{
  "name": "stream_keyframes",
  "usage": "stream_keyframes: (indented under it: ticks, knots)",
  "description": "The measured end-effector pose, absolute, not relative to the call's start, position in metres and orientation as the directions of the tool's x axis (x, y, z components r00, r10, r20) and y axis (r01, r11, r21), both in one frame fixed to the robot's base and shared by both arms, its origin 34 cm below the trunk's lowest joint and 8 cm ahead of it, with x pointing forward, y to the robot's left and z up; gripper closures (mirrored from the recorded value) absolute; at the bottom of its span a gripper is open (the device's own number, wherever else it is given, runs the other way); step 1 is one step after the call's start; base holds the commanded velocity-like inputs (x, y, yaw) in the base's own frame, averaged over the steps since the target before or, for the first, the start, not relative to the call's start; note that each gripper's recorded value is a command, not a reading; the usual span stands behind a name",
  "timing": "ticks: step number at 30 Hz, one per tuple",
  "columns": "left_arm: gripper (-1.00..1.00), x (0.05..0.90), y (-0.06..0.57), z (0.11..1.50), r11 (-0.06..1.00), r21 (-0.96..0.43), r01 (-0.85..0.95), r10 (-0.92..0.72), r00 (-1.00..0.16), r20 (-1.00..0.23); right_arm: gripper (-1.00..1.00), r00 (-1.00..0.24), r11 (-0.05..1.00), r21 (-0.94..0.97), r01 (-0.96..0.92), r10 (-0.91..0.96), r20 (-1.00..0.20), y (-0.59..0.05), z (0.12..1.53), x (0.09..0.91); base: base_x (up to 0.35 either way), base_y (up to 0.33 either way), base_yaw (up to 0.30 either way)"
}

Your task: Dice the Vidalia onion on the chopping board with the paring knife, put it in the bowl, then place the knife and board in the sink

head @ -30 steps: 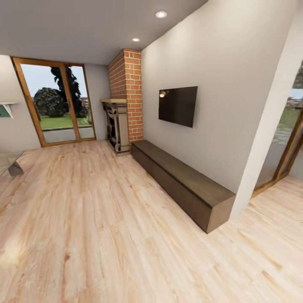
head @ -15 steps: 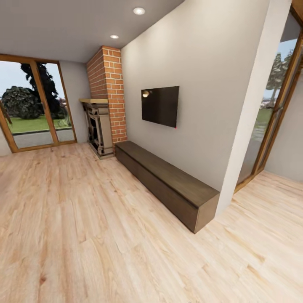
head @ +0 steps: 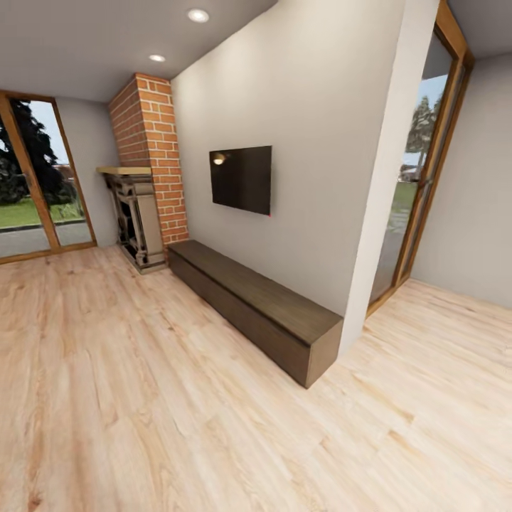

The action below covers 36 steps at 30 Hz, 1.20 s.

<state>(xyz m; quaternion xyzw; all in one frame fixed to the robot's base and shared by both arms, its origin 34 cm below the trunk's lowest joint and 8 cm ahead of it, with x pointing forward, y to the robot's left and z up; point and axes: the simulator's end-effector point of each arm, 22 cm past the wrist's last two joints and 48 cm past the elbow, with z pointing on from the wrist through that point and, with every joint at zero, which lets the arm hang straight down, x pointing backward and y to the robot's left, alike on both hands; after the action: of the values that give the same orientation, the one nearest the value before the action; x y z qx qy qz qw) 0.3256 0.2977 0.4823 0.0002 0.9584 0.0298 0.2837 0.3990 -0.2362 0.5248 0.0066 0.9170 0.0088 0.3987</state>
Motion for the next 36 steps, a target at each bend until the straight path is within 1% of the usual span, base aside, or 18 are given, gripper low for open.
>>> stream_keyframes:
  ticks: [18,36]
  knots:
    - [-1.0,0.3249,0.2956,0.4819,0.998,0.054,-0.017,0.016,-0.84,-0.543,-1.0,-0.684,1.0,0.021,0.005,0.019,-0.729,-0.2367,0.5241,0.3979,0.127,-0.155,-0.25]
    - [-1.0,0.3247,0.2954,0.4817,0.998,0.054,-0.017,0.015,-0.84,-0.542,-1.0,-0.691,1.0,0.019,0.003,0.016,-0.723,-0.2371,0.5216,0.3942,0.005,-0.007,-0.263]
